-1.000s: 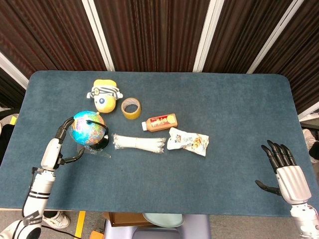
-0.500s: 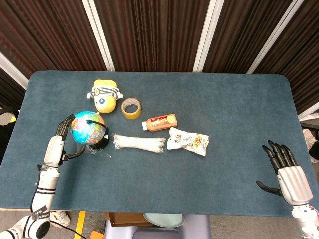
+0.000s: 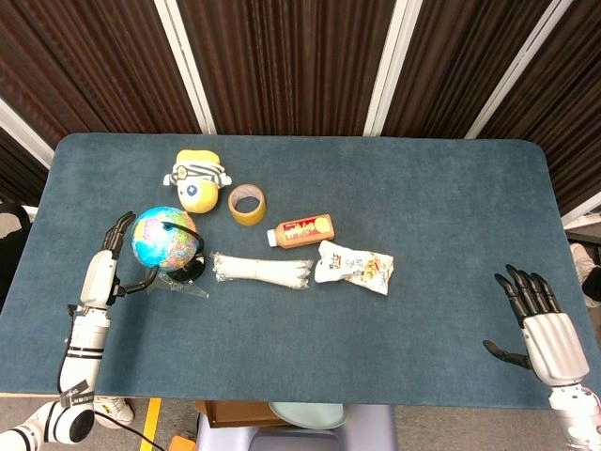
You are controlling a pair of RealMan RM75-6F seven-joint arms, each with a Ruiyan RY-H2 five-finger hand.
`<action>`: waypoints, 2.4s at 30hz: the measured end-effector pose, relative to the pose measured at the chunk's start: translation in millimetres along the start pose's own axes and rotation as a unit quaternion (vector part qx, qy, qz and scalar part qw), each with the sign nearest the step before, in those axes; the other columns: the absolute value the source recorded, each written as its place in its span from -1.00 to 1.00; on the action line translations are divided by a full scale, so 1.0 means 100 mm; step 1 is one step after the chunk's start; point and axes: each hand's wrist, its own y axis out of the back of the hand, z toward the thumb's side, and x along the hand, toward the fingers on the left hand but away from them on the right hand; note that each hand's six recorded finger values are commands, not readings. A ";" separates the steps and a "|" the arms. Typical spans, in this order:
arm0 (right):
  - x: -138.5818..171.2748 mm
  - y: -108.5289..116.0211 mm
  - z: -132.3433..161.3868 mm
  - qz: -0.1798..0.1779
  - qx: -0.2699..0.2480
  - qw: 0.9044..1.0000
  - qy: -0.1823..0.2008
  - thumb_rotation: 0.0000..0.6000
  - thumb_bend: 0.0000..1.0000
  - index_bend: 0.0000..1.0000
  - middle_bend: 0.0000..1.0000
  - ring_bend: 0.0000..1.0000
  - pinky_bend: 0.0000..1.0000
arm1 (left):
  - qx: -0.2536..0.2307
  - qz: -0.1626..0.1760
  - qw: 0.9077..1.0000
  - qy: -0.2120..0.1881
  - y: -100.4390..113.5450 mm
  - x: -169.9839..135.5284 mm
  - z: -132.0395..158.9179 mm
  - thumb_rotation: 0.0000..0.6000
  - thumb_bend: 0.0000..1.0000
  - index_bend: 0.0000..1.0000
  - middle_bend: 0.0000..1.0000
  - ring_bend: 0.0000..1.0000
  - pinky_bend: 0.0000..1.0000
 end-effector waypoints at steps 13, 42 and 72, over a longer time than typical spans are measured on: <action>0.02 0.05 -0.04 -0.009 -0.006 1.000 -0.007 1.00 -0.69 -1.00 -1.00 -1.00 -1.00 | 0.004 0.016 1.000 0.017 0.11 0.07 -0.12 1.00 -0.36 -1.00 -1.00 -1.00 -1.00; 0.01 0.06 -0.08 -0.012 0.003 1.000 -0.020 1.00 -0.69 -1.00 -1.00 -1.00 -1.00 | -0.010 0.031 0.997 0.072 0.15 0.46 -0.42 1.00 -0.35 -1.00 -1.00 -1.00 -1.00; 0.02 -0.05 -0.02 0.008 0.021 1.000 -0.015 1.00 -0.69 -1.00 -1.00 -1.00 -1.00 | 0.084 0.068 0.990 0.089 0.45 0.74 -0.64 1.00 -0.20 -1.00 -1.00 -1.00 -1.00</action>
